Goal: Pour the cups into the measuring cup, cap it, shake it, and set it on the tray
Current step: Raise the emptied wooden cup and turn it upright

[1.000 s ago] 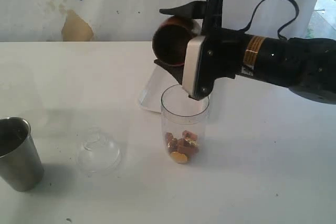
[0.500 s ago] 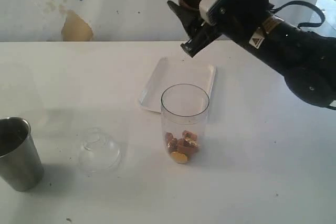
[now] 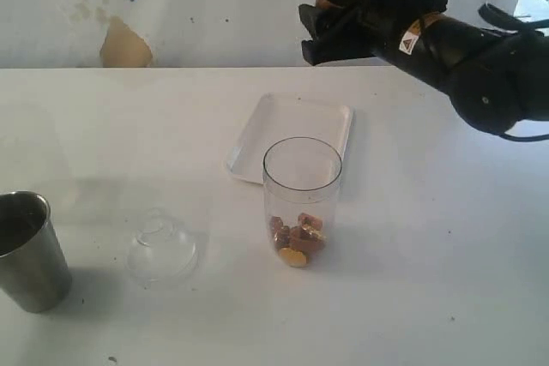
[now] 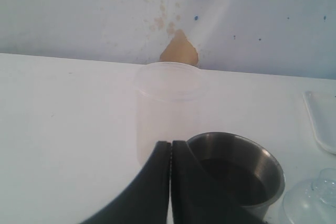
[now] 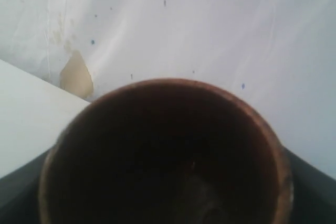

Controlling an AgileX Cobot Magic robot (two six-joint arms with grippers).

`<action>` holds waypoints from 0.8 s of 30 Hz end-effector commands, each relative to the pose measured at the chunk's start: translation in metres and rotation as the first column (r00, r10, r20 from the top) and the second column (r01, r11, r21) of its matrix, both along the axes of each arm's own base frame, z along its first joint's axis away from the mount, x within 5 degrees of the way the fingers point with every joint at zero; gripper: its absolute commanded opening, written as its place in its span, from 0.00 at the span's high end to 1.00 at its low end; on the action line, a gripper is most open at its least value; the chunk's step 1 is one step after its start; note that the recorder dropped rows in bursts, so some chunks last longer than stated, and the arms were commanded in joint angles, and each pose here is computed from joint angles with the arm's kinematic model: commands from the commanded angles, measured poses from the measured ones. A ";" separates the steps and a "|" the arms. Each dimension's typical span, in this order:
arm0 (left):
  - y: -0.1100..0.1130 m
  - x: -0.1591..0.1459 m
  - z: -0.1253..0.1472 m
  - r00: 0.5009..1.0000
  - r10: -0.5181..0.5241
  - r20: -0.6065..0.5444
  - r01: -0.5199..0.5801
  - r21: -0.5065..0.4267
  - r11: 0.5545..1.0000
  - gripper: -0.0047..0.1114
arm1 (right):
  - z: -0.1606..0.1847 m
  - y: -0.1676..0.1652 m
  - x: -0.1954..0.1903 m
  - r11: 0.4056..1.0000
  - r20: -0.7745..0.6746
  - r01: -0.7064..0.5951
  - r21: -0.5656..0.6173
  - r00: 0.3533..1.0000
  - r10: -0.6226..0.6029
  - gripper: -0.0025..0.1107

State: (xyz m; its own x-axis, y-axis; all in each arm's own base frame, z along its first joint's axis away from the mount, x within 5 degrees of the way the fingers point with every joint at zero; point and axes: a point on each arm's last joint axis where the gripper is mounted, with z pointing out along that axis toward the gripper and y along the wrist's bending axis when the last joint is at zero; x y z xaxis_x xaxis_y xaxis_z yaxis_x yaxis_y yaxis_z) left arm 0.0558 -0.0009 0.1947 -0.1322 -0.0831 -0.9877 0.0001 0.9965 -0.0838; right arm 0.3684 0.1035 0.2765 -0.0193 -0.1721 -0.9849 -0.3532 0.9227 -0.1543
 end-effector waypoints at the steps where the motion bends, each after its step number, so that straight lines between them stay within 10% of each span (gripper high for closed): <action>1: 0.000 0.000 -0.001 1.000 0.000 0.010 0.000 -0.006 1.000 0.95 | -0.007 0.000 0.012 1.000 -0.098 0.029 -0.005 0.995 -0.029 0.98; 24: 0.000 0.000 -0.001 1.000 0.000 0.010 0.000 -0.006 1.000 0.95 | -0.050 -0.036 0.042 0.986 -0.122 -0.088 0.141 0.987 0.105 0.98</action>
State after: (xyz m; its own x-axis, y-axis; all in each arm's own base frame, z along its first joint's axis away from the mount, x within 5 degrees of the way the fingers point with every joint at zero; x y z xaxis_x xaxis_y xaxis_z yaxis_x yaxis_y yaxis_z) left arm 0.0558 -0.0009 0.1947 -0.1322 -0.0831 -0.9877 0.0001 0.9965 -0.0838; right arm 0.4064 0.0638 0.2281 -0.1540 -0.0356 -0.9874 -0.4035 0.9145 0.0300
